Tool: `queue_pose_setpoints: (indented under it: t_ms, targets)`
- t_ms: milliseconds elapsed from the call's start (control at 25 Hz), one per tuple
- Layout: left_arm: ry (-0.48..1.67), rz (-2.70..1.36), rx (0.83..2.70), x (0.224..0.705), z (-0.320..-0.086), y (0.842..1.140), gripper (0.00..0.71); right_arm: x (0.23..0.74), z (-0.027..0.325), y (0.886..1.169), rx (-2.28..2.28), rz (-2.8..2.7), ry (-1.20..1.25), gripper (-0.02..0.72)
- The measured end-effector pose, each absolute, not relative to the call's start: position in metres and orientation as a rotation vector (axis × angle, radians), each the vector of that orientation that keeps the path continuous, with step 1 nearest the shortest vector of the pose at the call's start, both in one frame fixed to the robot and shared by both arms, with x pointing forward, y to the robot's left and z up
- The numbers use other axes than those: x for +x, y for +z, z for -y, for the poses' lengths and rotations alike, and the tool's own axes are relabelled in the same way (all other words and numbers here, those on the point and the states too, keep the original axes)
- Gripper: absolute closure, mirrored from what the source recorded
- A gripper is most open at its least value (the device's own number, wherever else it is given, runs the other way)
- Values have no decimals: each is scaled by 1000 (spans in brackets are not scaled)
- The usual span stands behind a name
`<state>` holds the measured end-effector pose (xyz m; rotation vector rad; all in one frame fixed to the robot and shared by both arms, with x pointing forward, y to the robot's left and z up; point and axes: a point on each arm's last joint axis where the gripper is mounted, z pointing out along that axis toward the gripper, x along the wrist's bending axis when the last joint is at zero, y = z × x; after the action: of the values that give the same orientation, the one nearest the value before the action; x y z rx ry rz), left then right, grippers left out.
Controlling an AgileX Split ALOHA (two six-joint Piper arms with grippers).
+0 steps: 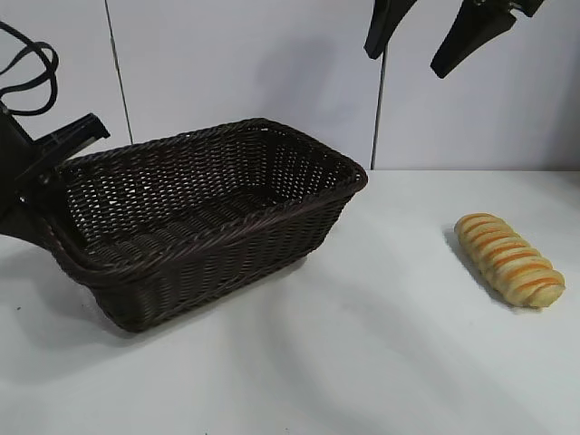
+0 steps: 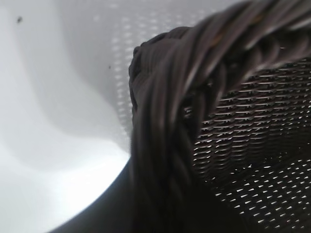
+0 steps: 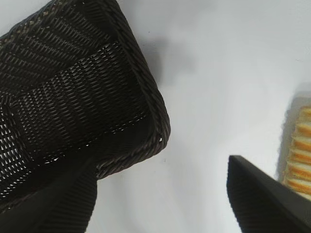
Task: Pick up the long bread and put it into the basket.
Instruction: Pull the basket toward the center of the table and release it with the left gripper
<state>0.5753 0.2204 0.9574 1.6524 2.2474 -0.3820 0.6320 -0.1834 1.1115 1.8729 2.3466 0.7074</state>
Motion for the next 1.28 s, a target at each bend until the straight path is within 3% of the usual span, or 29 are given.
queue_pose_setpoints:
  t_ms: [360,1280]
  targets:
    - [-488,-2007,1972,610,-211,956,613,632,183,1112,1873,-2347,707,164]
    - [-443,-1915,2057,633,-209,935,613,632,183,1112,1876,-2348,716,164]
